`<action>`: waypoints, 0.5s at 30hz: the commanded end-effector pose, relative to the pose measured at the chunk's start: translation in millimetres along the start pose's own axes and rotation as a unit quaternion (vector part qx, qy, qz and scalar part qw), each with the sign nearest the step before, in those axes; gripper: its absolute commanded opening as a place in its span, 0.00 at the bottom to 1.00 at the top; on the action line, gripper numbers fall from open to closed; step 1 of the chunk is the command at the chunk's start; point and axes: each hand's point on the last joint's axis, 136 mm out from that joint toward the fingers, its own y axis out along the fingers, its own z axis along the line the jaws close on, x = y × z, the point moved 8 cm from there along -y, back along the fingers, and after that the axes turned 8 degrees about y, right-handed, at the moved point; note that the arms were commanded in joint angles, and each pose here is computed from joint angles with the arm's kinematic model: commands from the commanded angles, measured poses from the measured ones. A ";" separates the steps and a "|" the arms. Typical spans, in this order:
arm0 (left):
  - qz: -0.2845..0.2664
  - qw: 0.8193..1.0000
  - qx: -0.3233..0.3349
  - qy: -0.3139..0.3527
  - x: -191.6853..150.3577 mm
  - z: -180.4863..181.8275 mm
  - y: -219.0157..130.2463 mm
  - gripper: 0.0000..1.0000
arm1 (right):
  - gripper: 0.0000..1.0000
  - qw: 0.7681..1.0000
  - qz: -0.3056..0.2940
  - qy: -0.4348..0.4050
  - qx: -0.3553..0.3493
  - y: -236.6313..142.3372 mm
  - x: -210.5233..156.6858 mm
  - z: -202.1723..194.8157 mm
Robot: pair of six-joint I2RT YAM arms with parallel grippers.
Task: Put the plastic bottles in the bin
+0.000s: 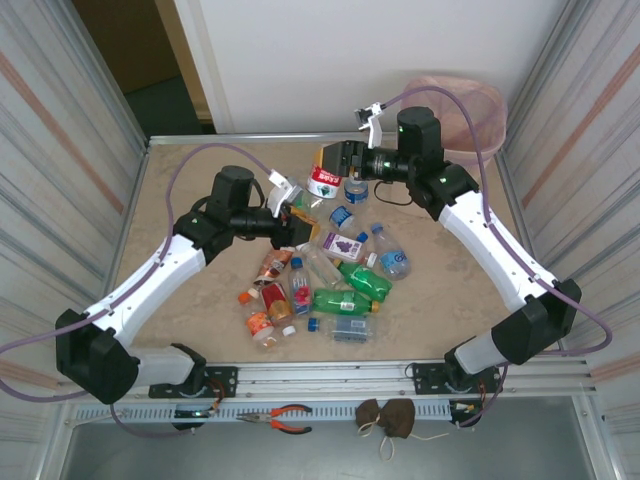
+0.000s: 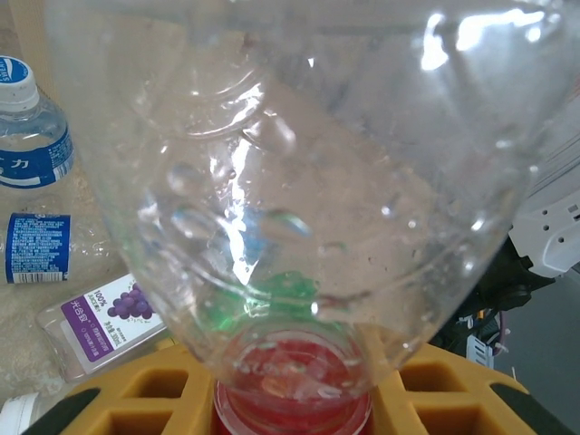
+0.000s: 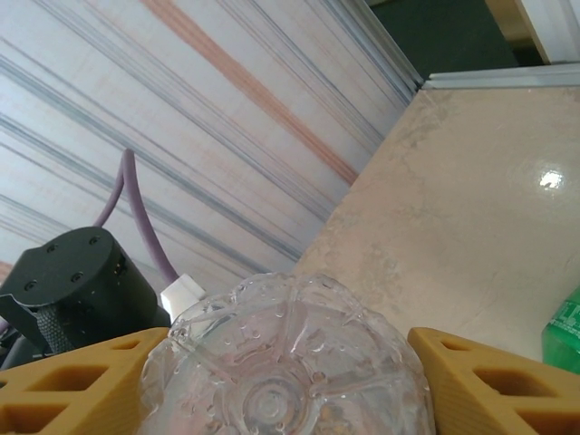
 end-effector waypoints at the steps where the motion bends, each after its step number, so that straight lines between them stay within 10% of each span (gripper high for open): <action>1: -0.023 0.999 0.006 0.026 15.8 -3.8 -3.9 0.36 | 0.63 1.000 -0.009 -0.012 0.016 -3.0 6.1 12.9; 15: -0.047 0.995 0.076 0.048 15.5 -11.6 -27.9 0.72 | 0.59 0.997 -0.071 -0.016 -0.023 -38.3 35.3 3.4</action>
